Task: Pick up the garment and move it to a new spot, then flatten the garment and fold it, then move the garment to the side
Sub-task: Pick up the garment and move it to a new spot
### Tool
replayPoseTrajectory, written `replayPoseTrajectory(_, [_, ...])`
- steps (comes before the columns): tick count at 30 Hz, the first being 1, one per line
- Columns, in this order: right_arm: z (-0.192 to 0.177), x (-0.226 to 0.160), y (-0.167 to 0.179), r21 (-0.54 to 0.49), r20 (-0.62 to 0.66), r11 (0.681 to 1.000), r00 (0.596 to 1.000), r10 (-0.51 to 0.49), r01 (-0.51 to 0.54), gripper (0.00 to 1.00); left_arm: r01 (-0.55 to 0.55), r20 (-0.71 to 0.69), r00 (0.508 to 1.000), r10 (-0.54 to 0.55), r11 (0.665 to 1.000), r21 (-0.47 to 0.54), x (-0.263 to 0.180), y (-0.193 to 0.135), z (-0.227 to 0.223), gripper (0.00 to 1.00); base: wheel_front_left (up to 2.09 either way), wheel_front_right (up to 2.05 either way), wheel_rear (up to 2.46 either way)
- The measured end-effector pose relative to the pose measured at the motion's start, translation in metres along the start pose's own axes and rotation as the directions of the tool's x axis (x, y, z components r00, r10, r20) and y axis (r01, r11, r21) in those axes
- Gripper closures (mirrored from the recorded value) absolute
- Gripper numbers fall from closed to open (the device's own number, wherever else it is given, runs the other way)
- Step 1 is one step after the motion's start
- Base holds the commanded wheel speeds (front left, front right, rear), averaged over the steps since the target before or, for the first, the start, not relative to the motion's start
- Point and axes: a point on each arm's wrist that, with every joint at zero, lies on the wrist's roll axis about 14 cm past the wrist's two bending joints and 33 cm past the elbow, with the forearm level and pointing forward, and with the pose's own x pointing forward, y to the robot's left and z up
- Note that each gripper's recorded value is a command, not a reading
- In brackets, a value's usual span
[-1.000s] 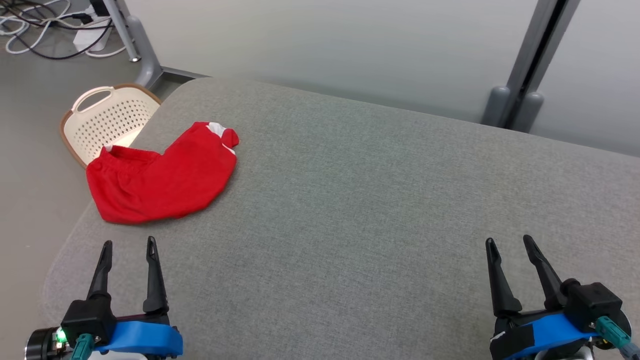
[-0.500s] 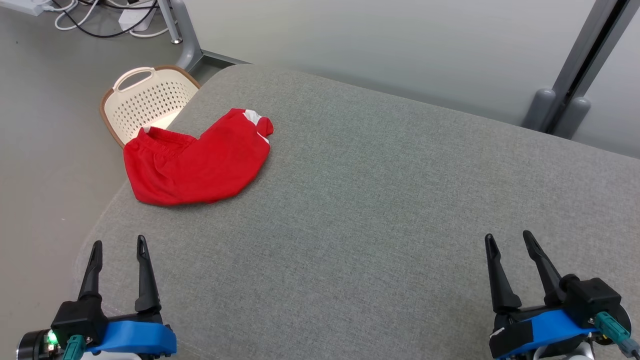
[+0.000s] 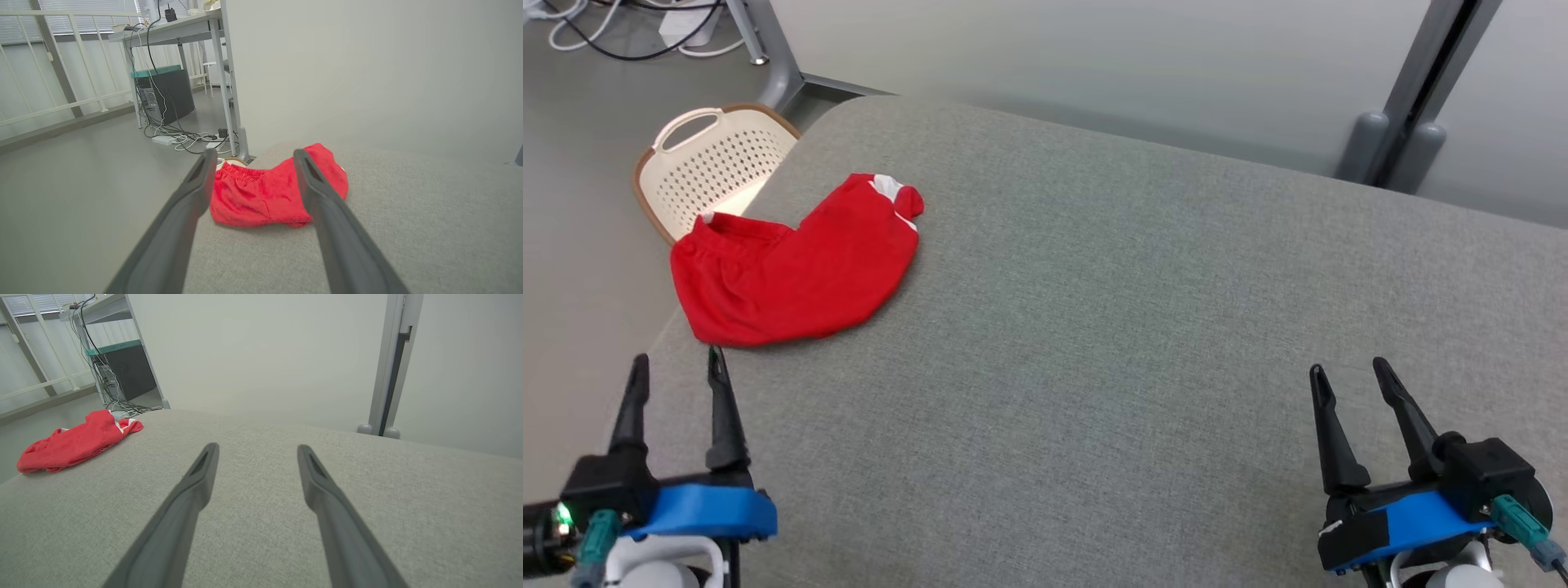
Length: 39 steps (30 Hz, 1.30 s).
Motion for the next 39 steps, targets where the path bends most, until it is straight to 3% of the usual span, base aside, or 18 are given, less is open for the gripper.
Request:
replayPoseTrajectory(10, [-0.002, 0.008, -0.034, -0.028, -0.002, 0.997, 0.997, -0.072, 0.072, 0.00, 0.071, 0.090, 0.993, -0.076, 0.995, 0.067, 0.092, -0.018, 0.034, 0.00, 0.00, 0.00, 0.00])
replayPoseTrajectory(17, [-0.007, 0.014, -0.071, -0.082, -0.009, 0.987, 0.990, -0.141, 0.140, 0.00, 0.112, 0.086, 0.989, -0.121, 0.988, 0.110, 0.158, -0.038, 0.033, 0.00, 0.00, 0.00, 0.00])
replayPoseTrajectory(28, [-0.019, 0.023, -0.100, -0.118, -0.022, 0.976, 0.982, -0.187, 0.183, 0.00, 0.114, -0.154, 0.983, -0.095, 0.986, 0.121, 0.208, -0.037, -0.043, 0.00, 0.00, 0.00, 0.00])
replayPoseTrajectory(35, [-0.026, 0.026, -0.106, -0.129, -0.032, 0.973, 0.980, -0.196, 0.190, 0.00, 0.108, -0.462, 0.885, -0.061, 0.991, 0.075, 0.187, -0.038, -0.122, 0.00, 0.00, 0.00, 0.00])
replayPoseTrajectory(39, [-0.024, 0.026, -0.108, -0.133, -0.029, 0.972, 0.980, -0.199, 0.193, 0.00, 0.113, -0.553, 0.830, -0.078, 0.993, 0.030, 0.173, -0.048, -0.144, 0.00, 0.00, 0.00, 0.00])
